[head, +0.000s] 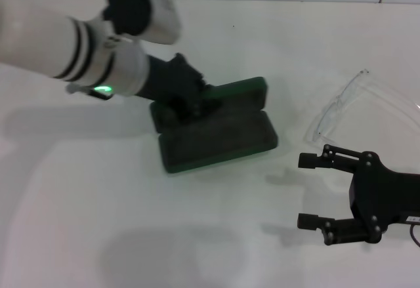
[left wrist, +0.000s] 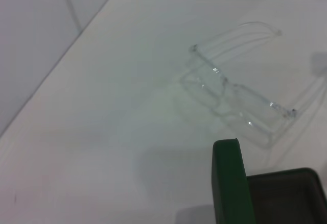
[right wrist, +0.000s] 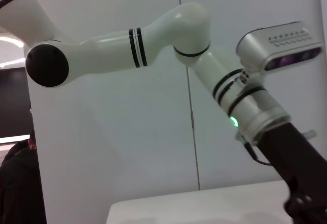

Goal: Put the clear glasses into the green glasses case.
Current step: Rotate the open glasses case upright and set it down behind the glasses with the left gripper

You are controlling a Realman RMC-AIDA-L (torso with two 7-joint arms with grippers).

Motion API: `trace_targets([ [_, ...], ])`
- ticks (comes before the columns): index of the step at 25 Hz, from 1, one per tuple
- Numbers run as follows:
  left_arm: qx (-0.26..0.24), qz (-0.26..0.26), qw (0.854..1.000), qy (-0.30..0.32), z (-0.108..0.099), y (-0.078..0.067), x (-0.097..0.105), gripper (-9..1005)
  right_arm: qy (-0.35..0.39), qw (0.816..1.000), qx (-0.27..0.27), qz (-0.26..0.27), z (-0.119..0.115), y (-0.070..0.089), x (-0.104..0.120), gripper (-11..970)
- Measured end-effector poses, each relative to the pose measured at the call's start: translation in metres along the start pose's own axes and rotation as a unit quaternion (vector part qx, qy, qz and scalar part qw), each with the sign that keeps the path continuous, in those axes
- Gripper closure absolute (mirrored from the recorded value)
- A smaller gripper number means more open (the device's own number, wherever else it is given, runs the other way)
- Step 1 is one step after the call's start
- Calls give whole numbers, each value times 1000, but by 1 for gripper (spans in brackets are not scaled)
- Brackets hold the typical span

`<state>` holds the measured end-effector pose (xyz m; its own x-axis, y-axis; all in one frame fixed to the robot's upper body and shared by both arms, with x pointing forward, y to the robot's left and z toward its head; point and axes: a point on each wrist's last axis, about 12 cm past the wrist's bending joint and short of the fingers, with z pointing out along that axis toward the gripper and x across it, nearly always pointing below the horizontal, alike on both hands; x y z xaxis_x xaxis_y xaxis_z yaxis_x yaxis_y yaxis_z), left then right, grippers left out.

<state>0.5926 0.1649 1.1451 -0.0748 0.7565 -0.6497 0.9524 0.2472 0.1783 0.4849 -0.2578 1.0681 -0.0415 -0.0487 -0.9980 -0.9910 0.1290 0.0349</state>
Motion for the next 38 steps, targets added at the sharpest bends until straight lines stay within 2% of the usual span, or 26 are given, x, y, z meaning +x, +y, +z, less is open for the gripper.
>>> trace_targets([
  [7, 11, 71, 997, 11, 21, -6, -31, 754, -3, 1000, -4, -10, 2, 6, 4, 78],
  [17, 14, 116, 993, 17, 39, -17, -46, 729, 0, 1000, -7, -19, 2, 11, 7, 79],
  [38, 9, 109, 994, 10, 45, -24, -47, 678, 1, 1000, -6, -18, 1, 12, 9, 80],
])
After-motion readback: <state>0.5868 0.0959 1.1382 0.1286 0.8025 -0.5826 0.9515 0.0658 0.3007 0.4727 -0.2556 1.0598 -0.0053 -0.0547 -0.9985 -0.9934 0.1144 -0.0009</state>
